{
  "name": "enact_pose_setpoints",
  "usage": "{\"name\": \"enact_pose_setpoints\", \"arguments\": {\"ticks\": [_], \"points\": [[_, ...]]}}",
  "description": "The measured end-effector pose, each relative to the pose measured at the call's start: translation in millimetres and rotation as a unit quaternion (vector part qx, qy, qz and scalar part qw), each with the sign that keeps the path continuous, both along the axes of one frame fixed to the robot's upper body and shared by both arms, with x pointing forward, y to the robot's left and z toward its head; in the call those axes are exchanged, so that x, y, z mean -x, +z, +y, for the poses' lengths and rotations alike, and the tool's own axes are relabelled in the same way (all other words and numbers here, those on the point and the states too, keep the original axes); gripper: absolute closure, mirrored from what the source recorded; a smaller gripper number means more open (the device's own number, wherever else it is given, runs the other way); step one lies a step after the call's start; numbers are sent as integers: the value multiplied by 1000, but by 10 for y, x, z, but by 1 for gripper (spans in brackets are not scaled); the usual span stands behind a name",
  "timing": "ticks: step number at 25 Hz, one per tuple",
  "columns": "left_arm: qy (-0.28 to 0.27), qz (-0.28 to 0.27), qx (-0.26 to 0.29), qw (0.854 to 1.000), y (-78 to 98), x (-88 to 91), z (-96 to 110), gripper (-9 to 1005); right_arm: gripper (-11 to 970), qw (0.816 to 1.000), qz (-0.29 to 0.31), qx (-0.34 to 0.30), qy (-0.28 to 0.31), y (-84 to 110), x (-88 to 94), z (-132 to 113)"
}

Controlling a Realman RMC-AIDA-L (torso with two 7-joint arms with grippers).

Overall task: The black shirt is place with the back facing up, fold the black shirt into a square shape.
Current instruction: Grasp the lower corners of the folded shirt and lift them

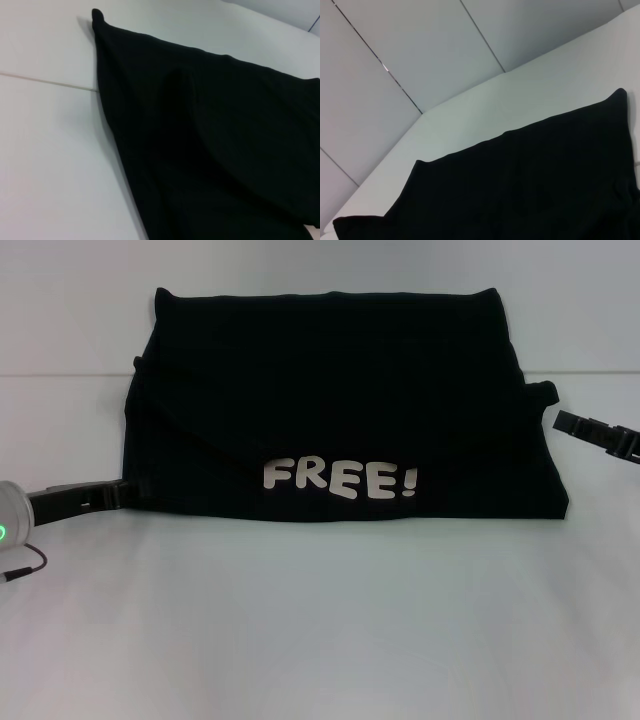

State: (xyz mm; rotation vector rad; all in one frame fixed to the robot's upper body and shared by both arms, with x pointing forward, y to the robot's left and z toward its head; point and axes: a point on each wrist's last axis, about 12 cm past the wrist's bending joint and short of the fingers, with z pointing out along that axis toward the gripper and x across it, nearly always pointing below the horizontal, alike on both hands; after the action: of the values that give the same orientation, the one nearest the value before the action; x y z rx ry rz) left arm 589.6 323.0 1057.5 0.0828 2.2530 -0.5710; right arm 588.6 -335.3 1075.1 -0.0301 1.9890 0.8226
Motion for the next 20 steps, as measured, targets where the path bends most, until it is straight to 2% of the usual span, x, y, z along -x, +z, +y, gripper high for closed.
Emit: {"name": "enact_pose_setpoints", "arguments": {"ticks": [11,17,20], "points": [[-11,2,-14,1000,-1,-31,-44,823,282,1000,2,0,-2,-8,21,-27],[-15,-3,-16,1000,53,-47,-13,993,298,999,23,21,4,-4,3,-87],[-15,-5,-17,1000,76,-47,11,993,306,998,56,37,14,4,-21,-119]]}}
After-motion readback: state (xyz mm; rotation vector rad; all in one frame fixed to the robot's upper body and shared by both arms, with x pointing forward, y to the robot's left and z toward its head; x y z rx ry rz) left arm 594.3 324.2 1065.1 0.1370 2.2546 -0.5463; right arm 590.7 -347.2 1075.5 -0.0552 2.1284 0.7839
